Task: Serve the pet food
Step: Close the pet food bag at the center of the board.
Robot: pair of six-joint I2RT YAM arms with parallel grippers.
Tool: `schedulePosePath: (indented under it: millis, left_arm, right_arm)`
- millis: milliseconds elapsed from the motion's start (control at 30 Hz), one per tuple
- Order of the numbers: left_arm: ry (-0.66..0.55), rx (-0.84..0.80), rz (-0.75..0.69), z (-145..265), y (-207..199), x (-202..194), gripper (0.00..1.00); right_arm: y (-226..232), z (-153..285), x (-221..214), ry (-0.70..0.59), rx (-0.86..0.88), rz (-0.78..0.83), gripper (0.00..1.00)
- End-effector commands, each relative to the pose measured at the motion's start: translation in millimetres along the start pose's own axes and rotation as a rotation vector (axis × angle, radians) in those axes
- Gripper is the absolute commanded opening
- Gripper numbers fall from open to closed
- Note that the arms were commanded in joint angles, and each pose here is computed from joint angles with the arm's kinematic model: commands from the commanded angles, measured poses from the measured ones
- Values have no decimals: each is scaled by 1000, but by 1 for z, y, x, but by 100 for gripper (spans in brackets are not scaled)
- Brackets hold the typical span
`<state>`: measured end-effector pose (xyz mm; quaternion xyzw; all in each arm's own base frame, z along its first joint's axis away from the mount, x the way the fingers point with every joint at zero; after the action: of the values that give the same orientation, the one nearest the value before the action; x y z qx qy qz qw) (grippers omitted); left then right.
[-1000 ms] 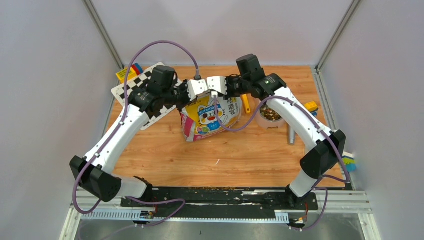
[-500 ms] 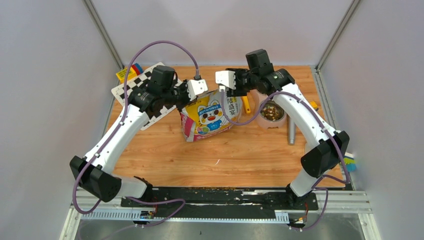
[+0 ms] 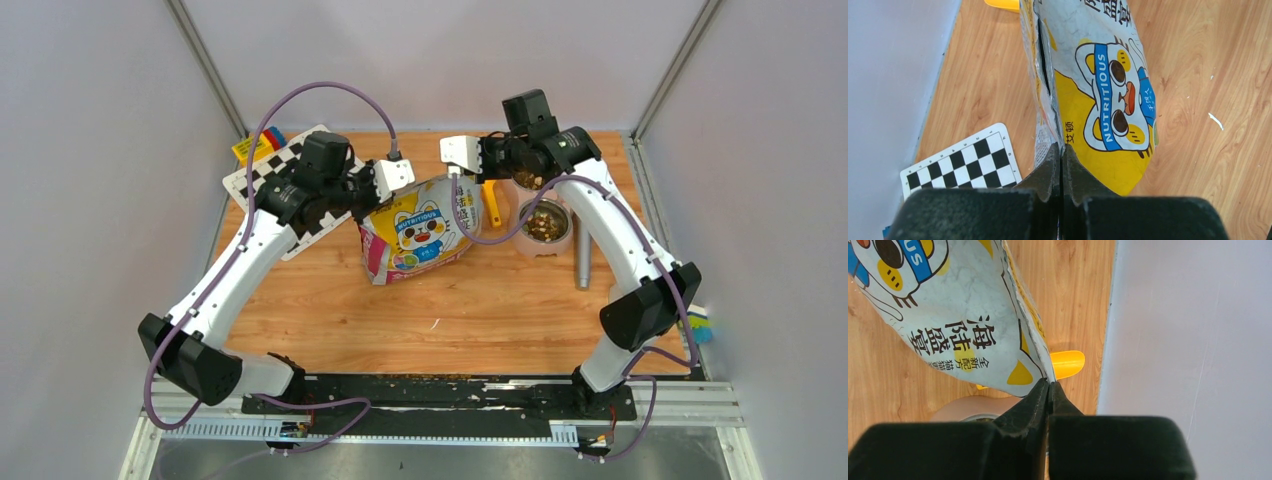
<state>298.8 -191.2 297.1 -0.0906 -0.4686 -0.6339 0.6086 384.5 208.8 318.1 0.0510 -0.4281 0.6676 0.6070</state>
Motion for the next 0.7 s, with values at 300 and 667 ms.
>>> schedulePosePath:
  millis: [300,667]
  left_arm:
    - [-141,131,-109,39,21,44,0]
    - [-143,128,-110,40,21,45,0]
  right_arm:
    - [-12,18,2,8,-27,-4,45]
    - [-18,16,-14,55,-42,0,29]
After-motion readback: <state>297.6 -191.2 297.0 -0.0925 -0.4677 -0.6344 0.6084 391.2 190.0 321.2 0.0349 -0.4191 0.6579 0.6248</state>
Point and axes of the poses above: each gripper's point midway between its finger pads, its own z axis back along the fingers, its own y axis along the line the jaws close on, x = y × z, the point moved 3 cm from there along z, back along the fingers, and after that the axes turned 12 degrees about -z, right-handed, at the moved point
